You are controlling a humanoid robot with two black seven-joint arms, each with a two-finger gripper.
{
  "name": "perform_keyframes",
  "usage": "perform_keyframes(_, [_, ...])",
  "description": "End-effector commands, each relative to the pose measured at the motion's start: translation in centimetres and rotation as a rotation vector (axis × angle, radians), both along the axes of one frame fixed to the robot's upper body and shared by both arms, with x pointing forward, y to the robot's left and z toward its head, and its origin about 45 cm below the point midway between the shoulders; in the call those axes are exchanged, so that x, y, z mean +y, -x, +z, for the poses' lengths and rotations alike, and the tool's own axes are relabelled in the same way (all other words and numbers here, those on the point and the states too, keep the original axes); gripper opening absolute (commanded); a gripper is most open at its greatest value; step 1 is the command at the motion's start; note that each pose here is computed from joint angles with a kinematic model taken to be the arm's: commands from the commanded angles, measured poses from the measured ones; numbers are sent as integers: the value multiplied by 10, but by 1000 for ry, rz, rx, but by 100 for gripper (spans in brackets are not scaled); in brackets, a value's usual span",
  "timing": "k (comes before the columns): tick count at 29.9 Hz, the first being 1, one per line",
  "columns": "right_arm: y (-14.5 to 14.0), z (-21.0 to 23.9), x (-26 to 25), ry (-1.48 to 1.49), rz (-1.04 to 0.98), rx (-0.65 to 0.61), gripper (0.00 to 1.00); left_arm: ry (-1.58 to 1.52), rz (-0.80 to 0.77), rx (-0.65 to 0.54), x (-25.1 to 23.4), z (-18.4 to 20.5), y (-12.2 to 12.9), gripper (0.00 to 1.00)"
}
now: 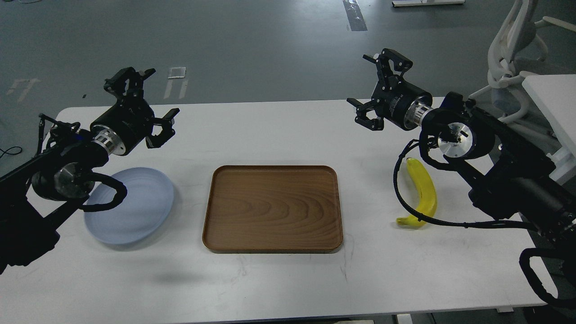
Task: Place banana on plate with both arms
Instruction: 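Move the left gripper down toward the edge of the light blue plate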
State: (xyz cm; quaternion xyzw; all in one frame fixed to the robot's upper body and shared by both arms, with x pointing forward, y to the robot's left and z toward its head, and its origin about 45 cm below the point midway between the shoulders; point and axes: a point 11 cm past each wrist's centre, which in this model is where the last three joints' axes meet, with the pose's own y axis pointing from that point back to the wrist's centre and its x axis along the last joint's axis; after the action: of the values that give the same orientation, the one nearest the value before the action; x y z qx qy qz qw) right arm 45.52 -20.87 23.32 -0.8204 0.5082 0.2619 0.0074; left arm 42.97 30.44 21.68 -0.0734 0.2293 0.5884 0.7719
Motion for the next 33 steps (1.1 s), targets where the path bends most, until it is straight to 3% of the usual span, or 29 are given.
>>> perform_keyframes(1, [10,-10,6,8,28,18,100,6,12,14,0,-8,-1,98])
perform_keyframes(33, [0,7,29,34,76,-24,100,40,38,-17,11,-5,1,98])
